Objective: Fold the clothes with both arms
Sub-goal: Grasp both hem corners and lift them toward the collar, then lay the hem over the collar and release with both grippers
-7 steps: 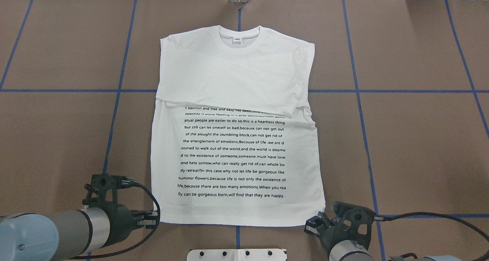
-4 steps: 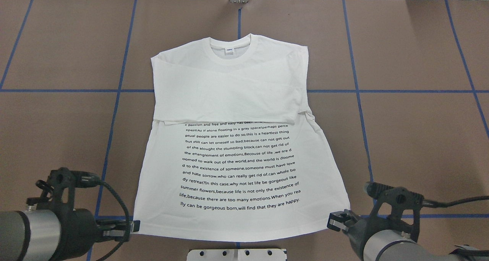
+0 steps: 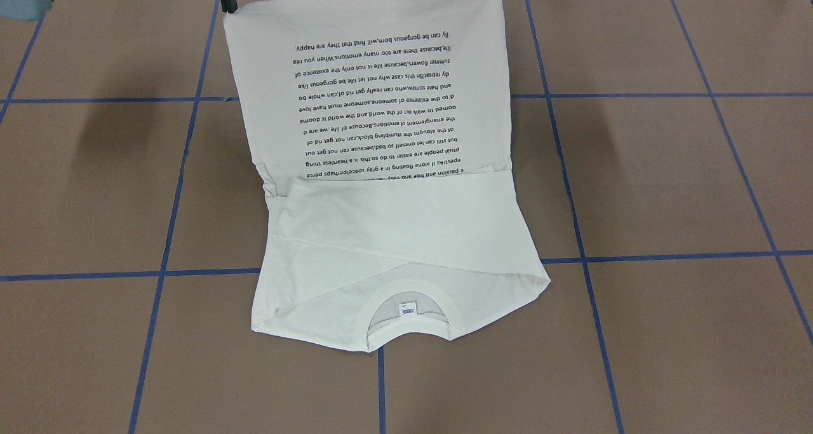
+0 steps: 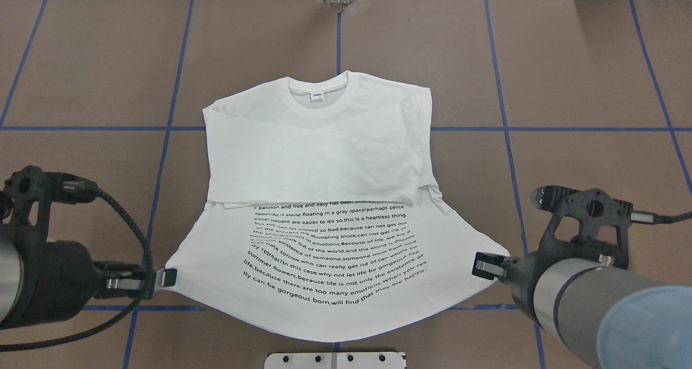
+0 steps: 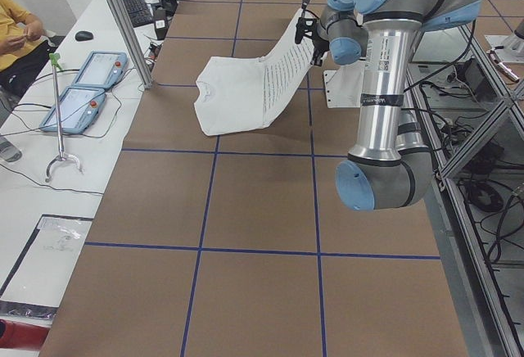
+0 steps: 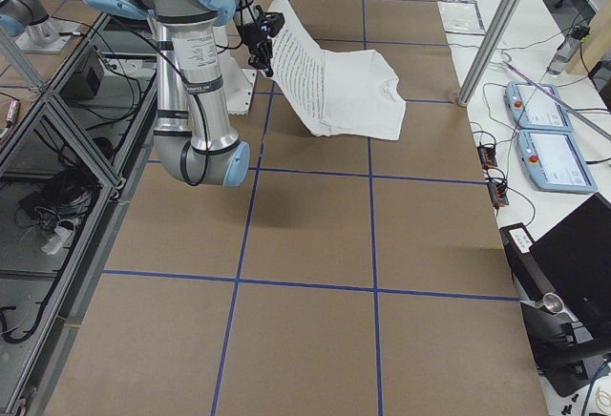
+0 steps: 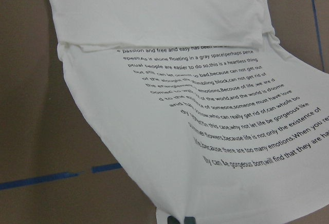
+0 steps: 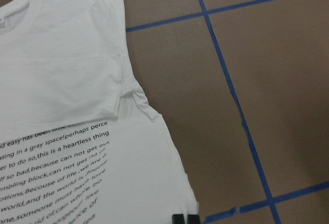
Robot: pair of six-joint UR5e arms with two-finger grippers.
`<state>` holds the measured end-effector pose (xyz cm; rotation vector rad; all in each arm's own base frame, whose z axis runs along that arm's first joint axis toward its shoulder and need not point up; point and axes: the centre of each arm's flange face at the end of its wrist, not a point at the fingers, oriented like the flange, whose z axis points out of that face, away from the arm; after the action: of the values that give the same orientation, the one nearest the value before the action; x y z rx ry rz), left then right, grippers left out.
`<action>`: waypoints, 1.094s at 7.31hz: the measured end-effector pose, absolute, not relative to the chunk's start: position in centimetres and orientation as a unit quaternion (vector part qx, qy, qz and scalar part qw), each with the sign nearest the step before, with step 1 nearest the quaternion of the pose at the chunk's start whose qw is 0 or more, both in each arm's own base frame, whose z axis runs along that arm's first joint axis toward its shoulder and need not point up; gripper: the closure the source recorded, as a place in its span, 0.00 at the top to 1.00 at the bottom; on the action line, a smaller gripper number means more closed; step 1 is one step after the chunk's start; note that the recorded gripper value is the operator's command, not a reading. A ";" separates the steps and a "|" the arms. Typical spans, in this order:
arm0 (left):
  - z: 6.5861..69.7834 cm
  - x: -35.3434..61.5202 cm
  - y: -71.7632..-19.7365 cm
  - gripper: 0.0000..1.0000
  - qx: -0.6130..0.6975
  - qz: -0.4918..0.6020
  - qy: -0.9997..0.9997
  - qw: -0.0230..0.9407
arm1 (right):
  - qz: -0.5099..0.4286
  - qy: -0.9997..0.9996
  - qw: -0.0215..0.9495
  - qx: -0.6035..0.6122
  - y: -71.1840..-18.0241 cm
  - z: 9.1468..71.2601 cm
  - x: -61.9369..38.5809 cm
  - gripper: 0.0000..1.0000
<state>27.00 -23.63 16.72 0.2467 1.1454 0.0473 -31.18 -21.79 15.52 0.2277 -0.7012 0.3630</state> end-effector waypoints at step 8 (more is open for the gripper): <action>20.1 30.3 -51.1 0.00 0.236 -0.007 0.423 0.875 | 0.220 -0.305 0.910 0.175 -47.8 15.6 -35.4 0.00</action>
<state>30.27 -51.06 20.14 0.4922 0.8830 -0.0150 -35.44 -47.76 15.60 0.3610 -0.6287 0.4528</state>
